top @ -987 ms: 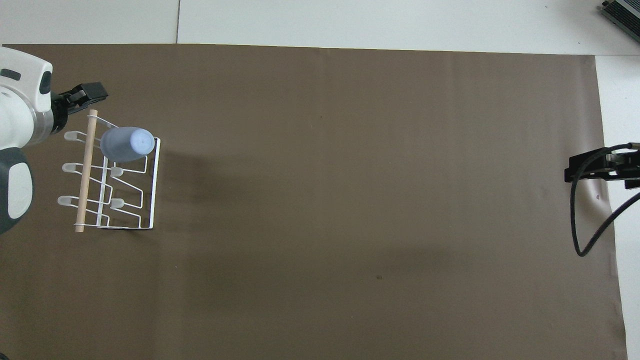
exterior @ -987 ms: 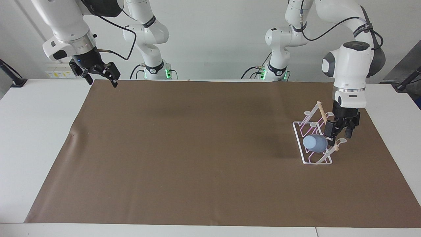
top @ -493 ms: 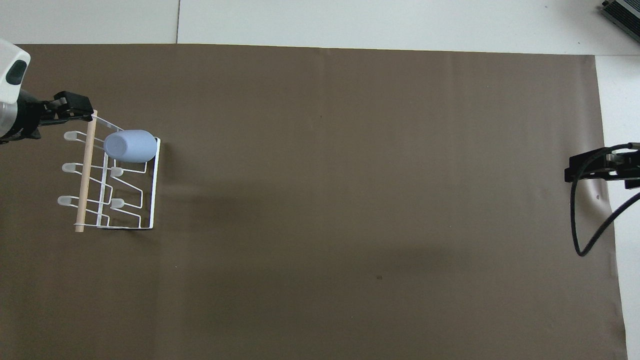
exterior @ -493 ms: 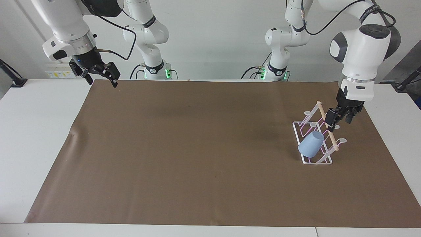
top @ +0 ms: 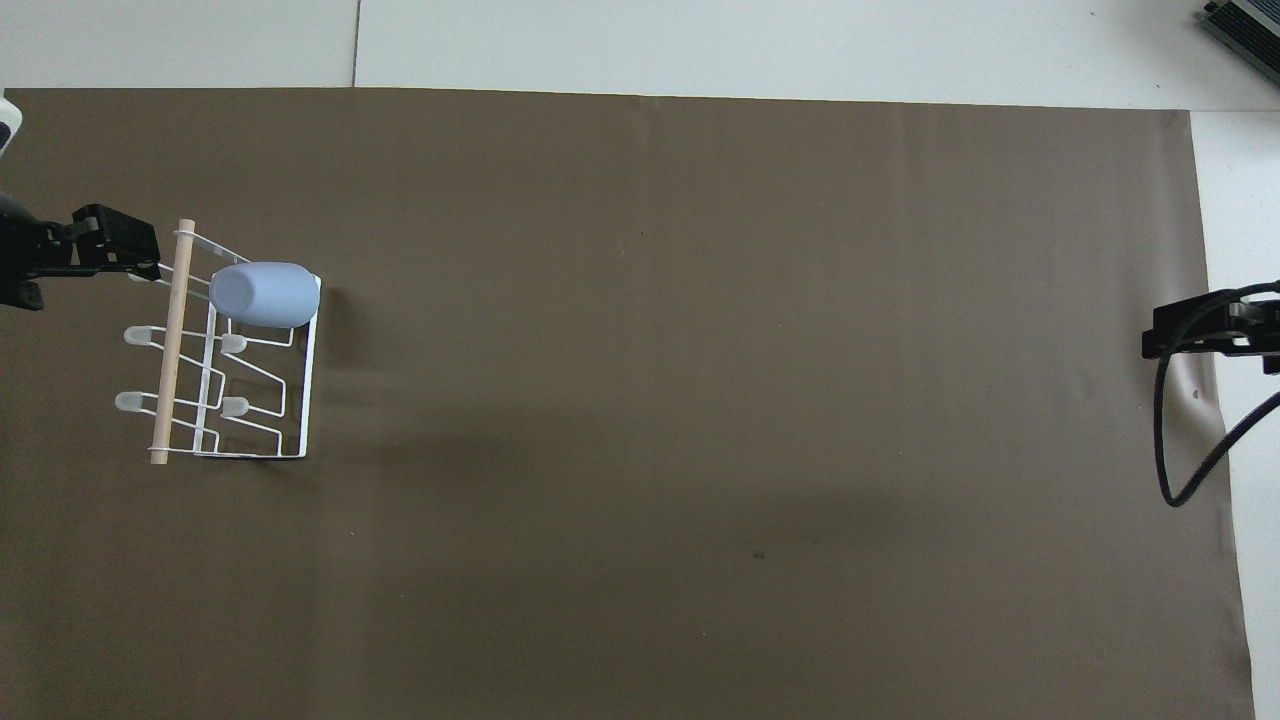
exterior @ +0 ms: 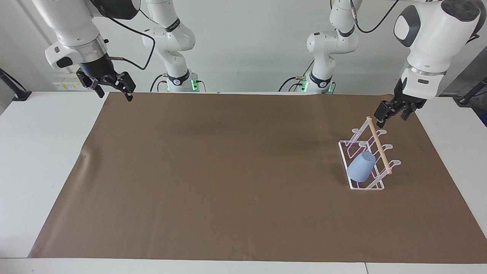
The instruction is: Hang cup on cup holder
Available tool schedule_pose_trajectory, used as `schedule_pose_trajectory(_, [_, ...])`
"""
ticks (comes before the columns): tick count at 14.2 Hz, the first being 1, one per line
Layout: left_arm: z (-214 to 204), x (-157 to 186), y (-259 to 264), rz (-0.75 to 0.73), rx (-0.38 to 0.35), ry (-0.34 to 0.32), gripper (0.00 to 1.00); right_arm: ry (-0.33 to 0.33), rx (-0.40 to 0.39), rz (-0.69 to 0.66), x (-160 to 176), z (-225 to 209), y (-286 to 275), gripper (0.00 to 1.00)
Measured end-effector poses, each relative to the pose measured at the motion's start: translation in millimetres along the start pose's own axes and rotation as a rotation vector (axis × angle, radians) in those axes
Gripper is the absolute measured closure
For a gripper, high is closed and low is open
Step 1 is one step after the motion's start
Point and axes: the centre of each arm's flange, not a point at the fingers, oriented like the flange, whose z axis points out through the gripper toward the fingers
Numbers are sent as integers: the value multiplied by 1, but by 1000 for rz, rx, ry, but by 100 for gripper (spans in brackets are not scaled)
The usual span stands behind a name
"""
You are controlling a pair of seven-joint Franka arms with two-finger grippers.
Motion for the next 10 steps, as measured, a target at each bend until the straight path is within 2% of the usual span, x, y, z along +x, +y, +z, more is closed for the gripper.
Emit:
schedule_pose_trajectory(5, [-2,-14,11,146,15,-75,2,42,-19,-24,1,-13,-4,0])
schedule_pose_trajectory(10, [-2,-18,12,173,16,-96,0,3,20,-39,-3,-10,-14,0])
